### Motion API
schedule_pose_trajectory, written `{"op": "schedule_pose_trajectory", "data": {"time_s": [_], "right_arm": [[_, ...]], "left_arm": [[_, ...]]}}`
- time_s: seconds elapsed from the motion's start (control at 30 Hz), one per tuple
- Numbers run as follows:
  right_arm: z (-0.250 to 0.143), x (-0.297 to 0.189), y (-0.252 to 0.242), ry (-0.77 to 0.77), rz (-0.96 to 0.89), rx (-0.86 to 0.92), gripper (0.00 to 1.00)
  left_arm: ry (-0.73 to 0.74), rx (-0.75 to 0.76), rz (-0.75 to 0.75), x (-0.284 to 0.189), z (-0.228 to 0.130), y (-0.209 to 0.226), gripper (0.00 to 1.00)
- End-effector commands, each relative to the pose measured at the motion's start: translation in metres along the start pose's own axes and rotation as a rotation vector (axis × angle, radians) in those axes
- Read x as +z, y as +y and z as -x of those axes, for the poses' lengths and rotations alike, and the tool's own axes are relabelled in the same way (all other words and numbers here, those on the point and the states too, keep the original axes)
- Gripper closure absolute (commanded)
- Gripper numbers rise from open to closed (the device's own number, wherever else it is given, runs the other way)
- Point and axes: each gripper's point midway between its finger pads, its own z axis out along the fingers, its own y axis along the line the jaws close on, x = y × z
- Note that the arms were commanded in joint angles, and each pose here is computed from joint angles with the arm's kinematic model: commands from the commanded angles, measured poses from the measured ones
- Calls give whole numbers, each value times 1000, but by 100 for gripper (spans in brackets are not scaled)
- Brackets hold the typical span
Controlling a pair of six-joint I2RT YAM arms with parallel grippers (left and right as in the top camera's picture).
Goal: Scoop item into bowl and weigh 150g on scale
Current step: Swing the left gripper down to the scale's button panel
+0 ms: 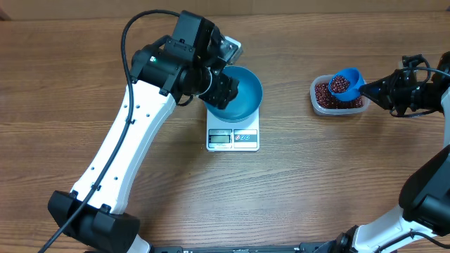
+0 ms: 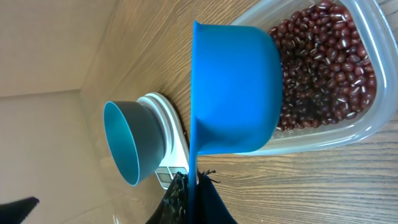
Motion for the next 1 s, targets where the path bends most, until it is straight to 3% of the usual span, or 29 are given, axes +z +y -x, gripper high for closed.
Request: {"op": "schedule_pose_trajectory", "data": {"time_s": [0.0,0.07,0.47,0.73,0.97], "right_arm": [[5,-4,7,-15,34,-36,96],[5,-4,6,-15,31,-36,96],[5,-4,7,-15,31,-39,96],[6,-4,7,-17,32,-42,96],[6,-4,7,-20,32,-45,96]], "left_arm": [[4,95,-77,-2,0,-18,73],[16,98,-82,-2,-3,-21,96],[44,90,-86,-1,-9,-27,96],[74,360,-23,9,-12,-51,96],[114,424,-16,22,-24,-65,95]]}}
